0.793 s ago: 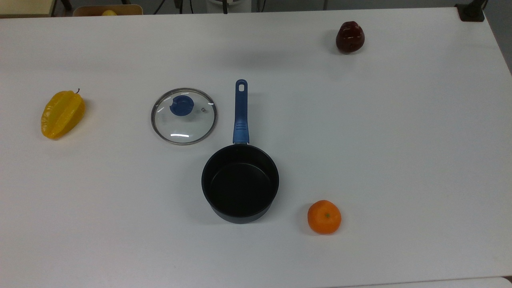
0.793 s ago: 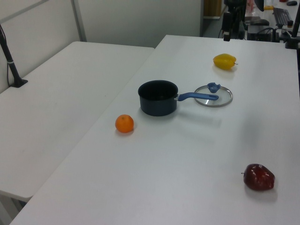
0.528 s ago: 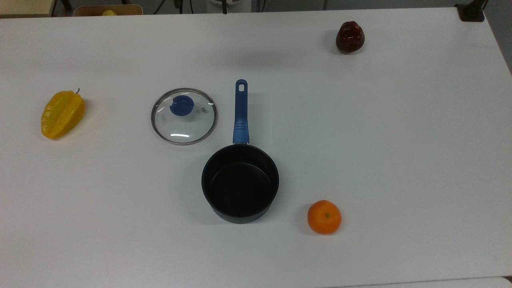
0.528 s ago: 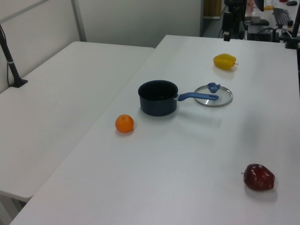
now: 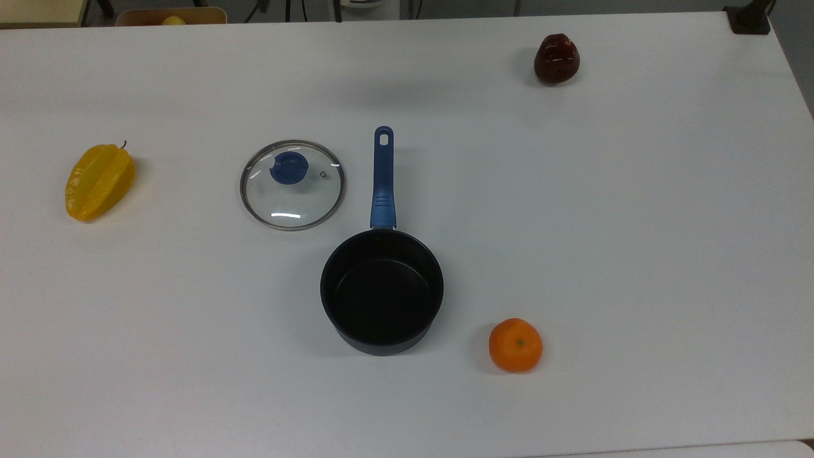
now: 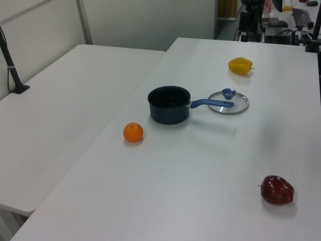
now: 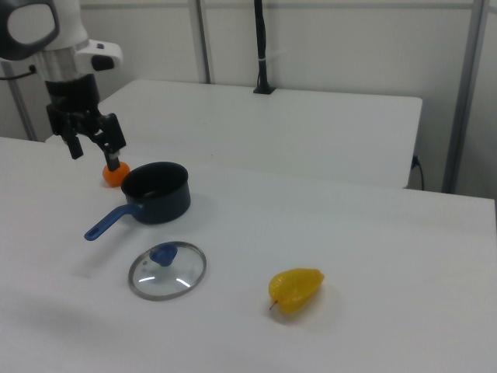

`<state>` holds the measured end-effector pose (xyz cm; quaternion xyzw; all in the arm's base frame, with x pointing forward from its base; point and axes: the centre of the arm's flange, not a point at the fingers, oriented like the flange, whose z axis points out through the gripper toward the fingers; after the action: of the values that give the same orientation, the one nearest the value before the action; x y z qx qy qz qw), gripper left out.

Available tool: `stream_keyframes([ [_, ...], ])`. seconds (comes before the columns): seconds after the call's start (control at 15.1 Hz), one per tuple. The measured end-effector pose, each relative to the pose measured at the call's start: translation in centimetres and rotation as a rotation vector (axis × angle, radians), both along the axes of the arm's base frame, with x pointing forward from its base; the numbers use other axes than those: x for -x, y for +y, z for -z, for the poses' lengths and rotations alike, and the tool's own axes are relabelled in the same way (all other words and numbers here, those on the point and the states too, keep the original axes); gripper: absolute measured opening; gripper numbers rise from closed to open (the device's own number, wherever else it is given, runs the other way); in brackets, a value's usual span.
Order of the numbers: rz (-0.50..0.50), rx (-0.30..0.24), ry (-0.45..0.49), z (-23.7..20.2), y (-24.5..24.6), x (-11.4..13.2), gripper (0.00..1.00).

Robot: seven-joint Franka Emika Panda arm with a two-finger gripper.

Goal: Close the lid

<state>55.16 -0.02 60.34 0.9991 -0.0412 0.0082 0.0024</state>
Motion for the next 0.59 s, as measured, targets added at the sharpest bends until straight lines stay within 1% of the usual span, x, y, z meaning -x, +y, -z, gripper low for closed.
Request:
stream_keyframes([
  [0.13,-0.012,0.000,0.023,1.3,-2.5,0.1,1.00],
  [0.33,-0.009,0.002,0.001,5.6,-6.0,-0.3,1.00],
  [0.46,-0.002,0.004,-0.016,9.6,-6.6,-0.5,1.00],
  [0.59,-0.006,0.009,-0.056,13.4,-6.4,-0.5,1.00],
])
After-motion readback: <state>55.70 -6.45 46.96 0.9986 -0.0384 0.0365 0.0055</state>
